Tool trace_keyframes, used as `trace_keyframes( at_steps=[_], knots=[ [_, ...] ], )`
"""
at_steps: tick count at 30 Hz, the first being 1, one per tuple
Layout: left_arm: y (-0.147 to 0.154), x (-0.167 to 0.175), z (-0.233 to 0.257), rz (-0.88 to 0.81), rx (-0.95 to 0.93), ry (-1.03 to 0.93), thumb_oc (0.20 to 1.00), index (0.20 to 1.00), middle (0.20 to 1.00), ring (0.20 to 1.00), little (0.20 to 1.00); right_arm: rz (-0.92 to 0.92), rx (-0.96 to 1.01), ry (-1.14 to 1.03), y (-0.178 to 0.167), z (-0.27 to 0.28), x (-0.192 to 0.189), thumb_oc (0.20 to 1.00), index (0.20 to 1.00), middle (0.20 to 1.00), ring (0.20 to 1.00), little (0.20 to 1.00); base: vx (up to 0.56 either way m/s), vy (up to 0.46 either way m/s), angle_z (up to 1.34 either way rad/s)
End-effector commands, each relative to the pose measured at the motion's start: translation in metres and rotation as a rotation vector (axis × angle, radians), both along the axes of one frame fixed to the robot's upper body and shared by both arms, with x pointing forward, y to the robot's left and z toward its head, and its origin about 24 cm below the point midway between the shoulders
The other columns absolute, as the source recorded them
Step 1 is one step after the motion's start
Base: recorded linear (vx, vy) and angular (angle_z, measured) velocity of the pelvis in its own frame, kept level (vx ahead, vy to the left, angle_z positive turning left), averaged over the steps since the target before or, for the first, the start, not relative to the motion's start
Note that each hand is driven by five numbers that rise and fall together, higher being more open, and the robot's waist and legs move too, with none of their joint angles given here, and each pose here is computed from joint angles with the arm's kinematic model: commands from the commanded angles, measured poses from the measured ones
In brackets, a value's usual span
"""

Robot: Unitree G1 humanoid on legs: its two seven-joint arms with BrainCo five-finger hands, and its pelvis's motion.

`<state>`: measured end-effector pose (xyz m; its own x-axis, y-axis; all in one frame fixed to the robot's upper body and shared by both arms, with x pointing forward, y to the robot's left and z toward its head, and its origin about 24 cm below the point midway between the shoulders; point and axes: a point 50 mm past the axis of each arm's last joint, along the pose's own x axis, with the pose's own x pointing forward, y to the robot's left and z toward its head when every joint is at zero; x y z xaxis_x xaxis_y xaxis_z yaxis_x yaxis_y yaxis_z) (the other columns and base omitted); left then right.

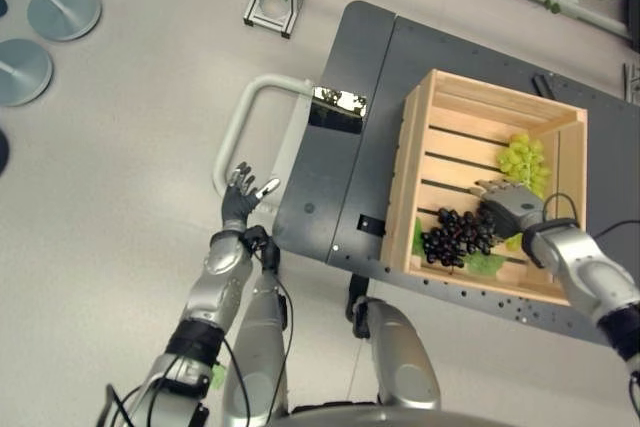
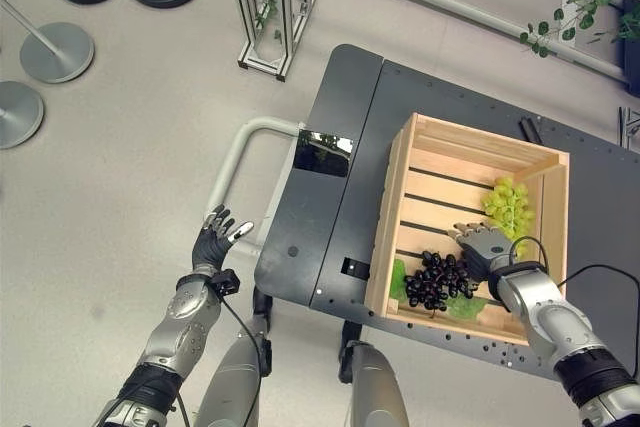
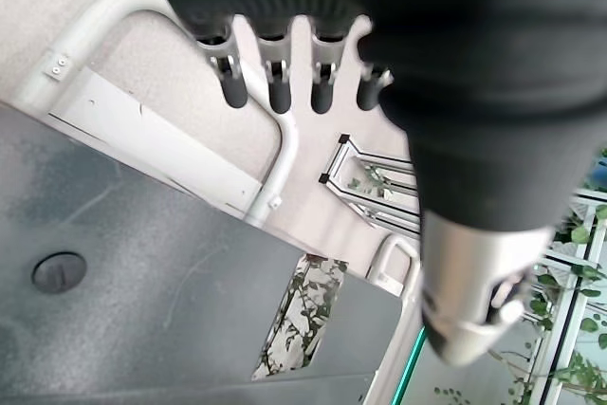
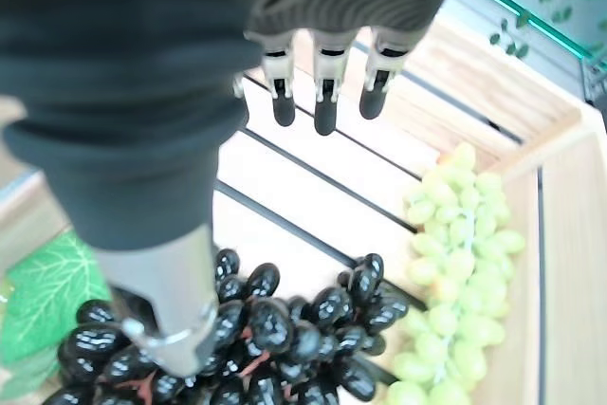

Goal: Pick up the fruits from the basket on one side to the basket on the other side

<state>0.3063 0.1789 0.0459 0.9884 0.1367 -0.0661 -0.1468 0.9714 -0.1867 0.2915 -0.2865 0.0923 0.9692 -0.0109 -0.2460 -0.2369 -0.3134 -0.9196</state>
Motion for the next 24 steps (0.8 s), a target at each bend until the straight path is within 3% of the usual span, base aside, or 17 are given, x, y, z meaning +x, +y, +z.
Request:
trace_keyframes(
  at_steps=[1,12,24],
  knots=[
    [-0.004,0.0,0.02,-0.024,-0.015,-0.107,1.0,1.0,1.0,1.0,1.0,0.006,-0.016,-0.029,-0.002,0.014,0.005,1.0,1.0,1.0,1.0,1.0,0.0,0.0,0.0],
    [-0.002,0.001,0.022,-0.002,-0.015,-0.116,1.0,1.0,1.0,1.0,1.0,-0.123,-0.004,0.143,-0.003,-0.061,0.0,1.0,1.0,1.0,1.0,1.0,0.0,0.0,0.0],
    [-0.003,0.002,0.026,0.02,-0.015,-0.138,1.0,1.0,1.0,1.0,1.0,-0.294,0.025,0.368,-0.003,-0.146,-0.043,1.0,1.0,1.0,1.0,1.0,0.0,0.0,0.0]
  ],
)
